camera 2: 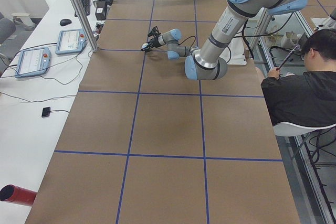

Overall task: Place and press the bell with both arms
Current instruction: 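Lower the bell onto the center intersection and open the left gripper, then withdraw the left arm while the right arm moves in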

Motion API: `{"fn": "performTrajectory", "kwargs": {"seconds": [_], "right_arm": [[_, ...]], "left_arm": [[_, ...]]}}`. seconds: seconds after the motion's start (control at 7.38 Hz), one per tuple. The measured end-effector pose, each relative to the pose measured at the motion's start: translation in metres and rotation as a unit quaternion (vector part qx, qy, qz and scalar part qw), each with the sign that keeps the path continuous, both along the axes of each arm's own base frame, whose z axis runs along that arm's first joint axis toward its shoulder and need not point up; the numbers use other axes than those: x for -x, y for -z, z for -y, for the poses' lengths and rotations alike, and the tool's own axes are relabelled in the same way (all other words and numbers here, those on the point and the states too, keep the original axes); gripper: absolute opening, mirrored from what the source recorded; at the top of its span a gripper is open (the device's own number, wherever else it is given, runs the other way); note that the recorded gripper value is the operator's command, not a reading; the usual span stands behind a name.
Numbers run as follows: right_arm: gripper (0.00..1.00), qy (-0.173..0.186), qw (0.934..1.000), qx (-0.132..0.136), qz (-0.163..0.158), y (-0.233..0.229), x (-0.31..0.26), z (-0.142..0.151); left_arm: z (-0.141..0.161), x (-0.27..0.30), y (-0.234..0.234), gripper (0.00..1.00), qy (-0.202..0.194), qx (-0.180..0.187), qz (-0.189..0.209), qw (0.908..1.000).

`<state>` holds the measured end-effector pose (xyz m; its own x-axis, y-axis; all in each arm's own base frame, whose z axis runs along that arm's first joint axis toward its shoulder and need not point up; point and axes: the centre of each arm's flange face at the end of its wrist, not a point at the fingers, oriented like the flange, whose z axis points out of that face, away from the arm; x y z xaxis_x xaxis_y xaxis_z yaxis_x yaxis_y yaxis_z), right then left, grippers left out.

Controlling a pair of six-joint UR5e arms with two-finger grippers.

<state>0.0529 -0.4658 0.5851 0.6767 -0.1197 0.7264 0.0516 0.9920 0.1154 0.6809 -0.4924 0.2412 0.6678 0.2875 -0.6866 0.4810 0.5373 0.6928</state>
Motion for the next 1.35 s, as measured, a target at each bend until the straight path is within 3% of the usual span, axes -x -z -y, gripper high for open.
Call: {"fn": "performTrajectory", "kwargs": {"seconds": [0.41,0.68,1.08,1.35], "right_arm": [[1.00,0.001,1.0000,-0.002,0.000,0.003,0.001,0.002],[1.00,0.007,0.9999,-0.011,-0.002,0.012,0.006,0.008],[1.00,0.017,0.9998,-0.009,-0.006,0.006,0.016,0.015],[1.00,0.015,0.9997,-0.016,-0.003,0.014,0.023,0.027]], "left_arm": [[0.001,0.004,0.012,1.00,-0.009,-0.005,-0.006,0.9999],[0.022,0.028,0.039,1.00,-0.029,-0.027,-0.002,0.9992],[0.108,0.101,0.040,1.00,-0.079,0.005,0.021,0.9967],[0.168,0.172,0.001,1.00,-0.124,0.041,0.057,0.9898]]}}
